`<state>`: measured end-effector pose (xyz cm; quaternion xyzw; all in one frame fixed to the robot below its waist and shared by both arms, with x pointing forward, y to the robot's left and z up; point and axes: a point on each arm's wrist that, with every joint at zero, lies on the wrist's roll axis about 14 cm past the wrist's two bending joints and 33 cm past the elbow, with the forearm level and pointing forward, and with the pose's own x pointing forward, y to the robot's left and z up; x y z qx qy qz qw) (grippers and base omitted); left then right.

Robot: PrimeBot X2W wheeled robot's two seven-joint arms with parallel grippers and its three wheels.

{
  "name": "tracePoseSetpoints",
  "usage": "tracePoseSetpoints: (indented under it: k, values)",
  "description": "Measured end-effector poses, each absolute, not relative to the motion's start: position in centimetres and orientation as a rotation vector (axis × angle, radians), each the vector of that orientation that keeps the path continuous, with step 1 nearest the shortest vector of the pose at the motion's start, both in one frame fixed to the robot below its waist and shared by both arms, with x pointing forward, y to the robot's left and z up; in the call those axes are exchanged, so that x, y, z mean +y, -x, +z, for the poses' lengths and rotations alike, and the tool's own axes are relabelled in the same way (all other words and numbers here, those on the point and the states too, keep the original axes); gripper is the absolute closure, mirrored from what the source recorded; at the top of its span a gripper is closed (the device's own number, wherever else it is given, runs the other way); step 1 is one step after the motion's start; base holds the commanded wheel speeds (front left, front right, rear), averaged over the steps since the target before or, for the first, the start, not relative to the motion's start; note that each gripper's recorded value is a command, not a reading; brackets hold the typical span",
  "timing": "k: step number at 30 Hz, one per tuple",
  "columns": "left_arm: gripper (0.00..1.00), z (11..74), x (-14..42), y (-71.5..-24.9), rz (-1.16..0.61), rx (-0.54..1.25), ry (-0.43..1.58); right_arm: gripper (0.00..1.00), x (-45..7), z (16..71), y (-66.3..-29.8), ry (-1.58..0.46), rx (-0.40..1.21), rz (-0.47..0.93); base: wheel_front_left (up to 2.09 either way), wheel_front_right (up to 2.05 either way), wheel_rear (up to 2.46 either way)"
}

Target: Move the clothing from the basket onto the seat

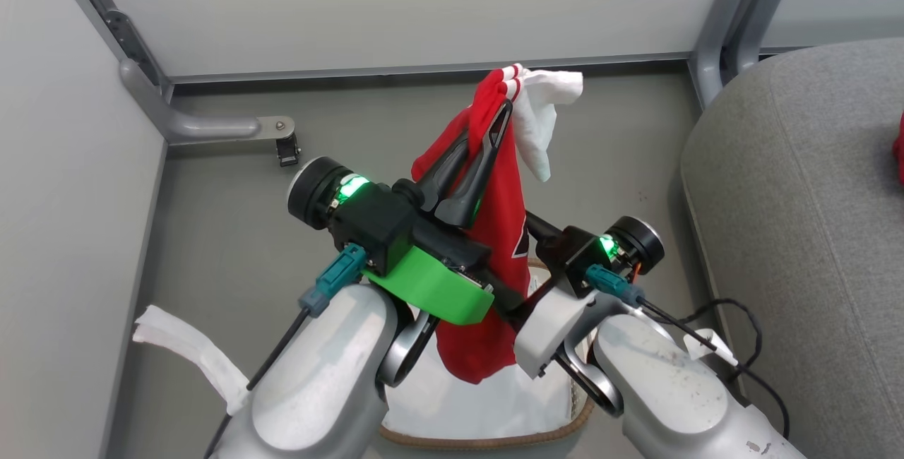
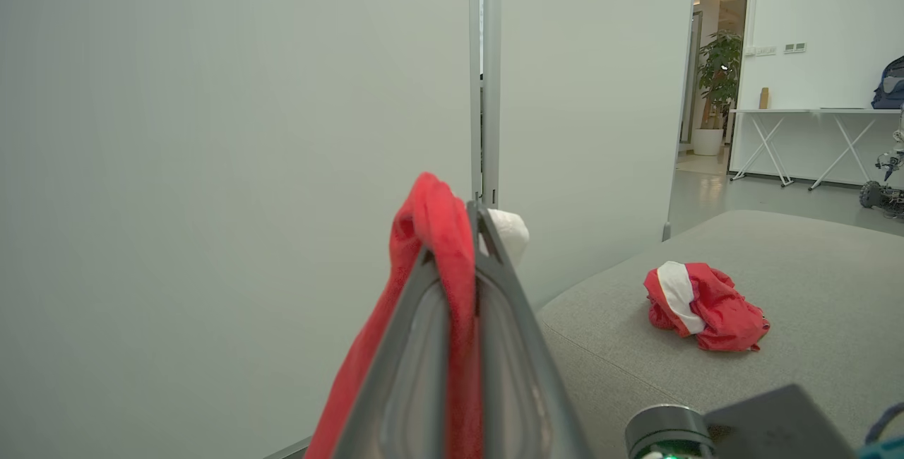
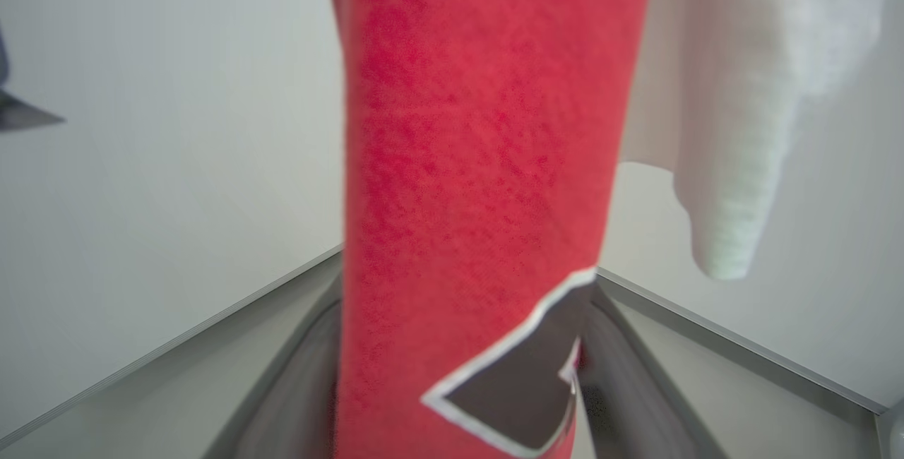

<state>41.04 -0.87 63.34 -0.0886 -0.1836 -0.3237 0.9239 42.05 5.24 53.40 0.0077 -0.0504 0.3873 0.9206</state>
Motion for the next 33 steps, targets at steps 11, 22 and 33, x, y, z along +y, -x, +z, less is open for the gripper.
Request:
tracePoseSetpoints:
  k: [11,22,33]
  values:
    - [1.00,62.9,-1.1,-41.8,-0.661,-0.365,0.192,1.00,3.8,51.2,-42.0,-0.023,-0.040,0.753,0.00,0.00,0.00]
    - [0.00,61.1,-2.0,-42.9,-0.666,-0.315,0.194,1.00,2.0,51.9,-42.6,-0.063,-0.058,0.697,0.00,0.00,0.00]
    - [0.00,58.7,-6.0,-43.7,-0.761,-0.258,0.194,1.00,-3.7,52.4,-43.3,-0.084,-0.076,0.531,0.00,0.00,0.00]
